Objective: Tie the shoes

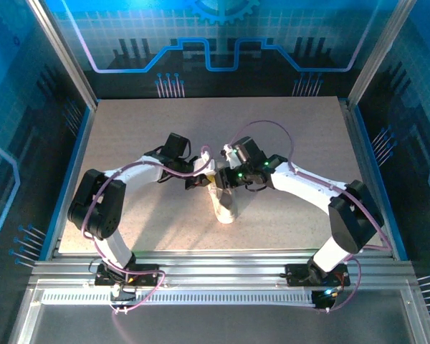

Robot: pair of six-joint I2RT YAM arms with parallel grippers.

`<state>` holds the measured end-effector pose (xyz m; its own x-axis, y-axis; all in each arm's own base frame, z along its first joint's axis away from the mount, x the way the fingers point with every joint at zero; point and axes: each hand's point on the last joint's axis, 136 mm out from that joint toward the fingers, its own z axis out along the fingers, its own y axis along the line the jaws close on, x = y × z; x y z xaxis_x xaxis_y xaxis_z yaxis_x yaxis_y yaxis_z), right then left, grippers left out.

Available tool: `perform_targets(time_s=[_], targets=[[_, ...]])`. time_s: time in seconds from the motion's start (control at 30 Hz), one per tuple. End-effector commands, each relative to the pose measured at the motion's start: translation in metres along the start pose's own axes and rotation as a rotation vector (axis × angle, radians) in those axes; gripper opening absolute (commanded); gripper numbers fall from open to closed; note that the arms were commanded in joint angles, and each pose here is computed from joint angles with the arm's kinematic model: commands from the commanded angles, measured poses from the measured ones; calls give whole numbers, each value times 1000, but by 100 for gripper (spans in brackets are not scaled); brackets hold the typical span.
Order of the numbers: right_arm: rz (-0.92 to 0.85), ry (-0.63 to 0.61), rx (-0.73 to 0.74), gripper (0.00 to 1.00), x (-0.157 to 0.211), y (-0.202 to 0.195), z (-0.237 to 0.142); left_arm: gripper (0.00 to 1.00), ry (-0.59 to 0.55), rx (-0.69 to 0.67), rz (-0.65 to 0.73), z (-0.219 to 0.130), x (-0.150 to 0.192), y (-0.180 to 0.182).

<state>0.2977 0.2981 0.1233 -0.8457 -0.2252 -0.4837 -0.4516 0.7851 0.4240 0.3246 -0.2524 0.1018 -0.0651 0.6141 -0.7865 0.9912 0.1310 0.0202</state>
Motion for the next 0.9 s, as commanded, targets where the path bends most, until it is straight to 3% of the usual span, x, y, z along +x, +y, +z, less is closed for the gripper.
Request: perform_targets(time_s=[0.0, 0.23, 0.3, 0.37, 0.47, 0.73, 0.87], targets=[[56, 13, 55, 44, 2, -3, 2, 0, -21, 27, -46, -7, -17, -4], [43, 7, 109, 43, -2, -10, 8, 0, -19, 49, -61, -7, -18, -9], [39, 12, 135, 34, 0, -18, 5, 0, -6, 51, -64, -7, -13, -11], [44, 14, 139, 16, 2, -26, 1, 0, 9, 55, -66, -7, -10, -12], [42, -3, 117, 7, 2, -32, -7, 0, 14, 60, -69, -7, -8, -12], [10, 19, 14, 14, -2, -26, -11, 0, 25, 65, -76, -6, -7, -11], [-3, 39, -37, 33, -3, -21, -13, 0, 34, 65, -100, -5, -6, -10]])
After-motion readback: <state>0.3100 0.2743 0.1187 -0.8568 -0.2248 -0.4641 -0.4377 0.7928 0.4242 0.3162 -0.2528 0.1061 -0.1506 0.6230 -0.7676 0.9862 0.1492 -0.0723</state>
